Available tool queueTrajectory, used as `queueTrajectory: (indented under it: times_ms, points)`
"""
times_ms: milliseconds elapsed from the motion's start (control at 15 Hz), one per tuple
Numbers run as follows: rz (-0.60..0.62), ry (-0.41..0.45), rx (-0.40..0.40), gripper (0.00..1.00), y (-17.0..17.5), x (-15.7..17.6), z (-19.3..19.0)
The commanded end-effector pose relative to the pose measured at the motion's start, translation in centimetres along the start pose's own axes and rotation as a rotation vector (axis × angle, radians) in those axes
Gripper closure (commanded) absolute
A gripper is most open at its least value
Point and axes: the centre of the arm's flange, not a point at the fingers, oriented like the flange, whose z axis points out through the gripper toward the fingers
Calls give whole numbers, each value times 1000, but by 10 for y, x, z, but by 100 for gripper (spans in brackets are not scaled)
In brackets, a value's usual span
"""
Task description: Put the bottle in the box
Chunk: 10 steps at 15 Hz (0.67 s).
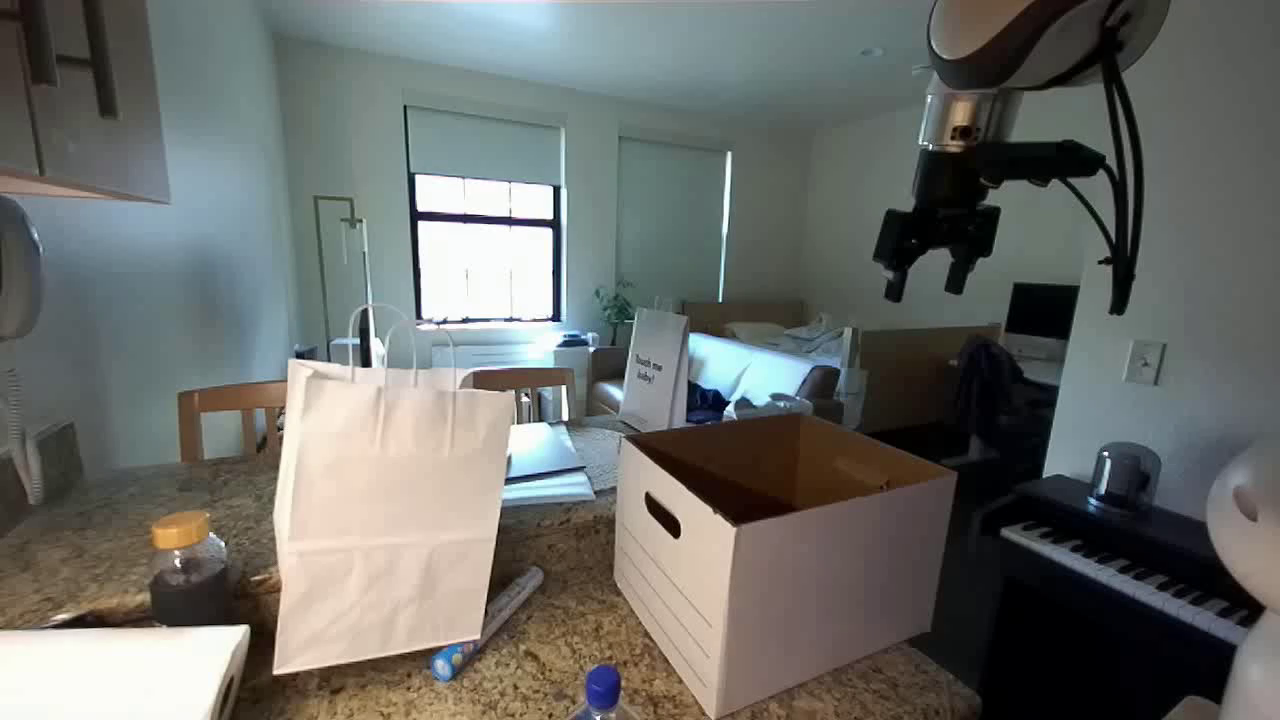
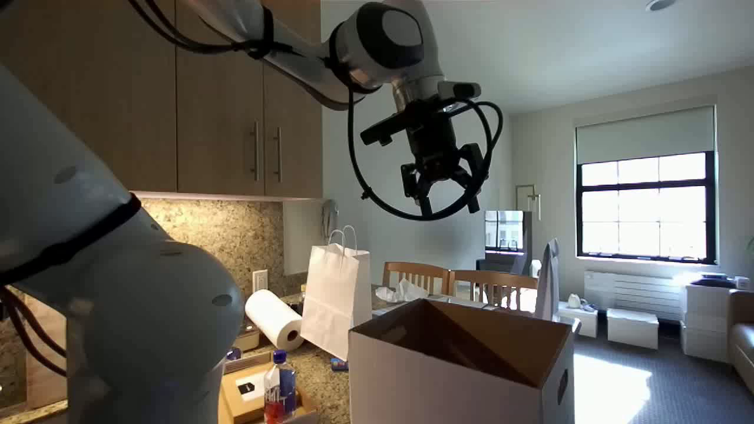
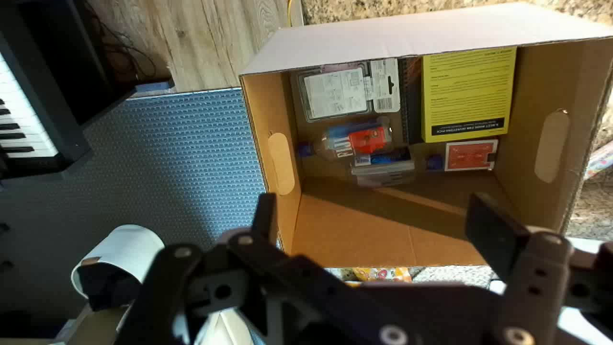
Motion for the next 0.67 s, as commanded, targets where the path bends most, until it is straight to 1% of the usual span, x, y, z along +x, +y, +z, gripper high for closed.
queueTrajectory:
  times_ms: [0,267,400,467,600]
  points:
    - [0,0,0,0,0,0,0]
    - [0,0,0,0,0,0,0]
    - [-91,-33,-23,0,-27,-34,20]
    - [-139,-41,-31,0,-49,-52,32]
    - [-237,-97,-9,0,-89,-78,44]
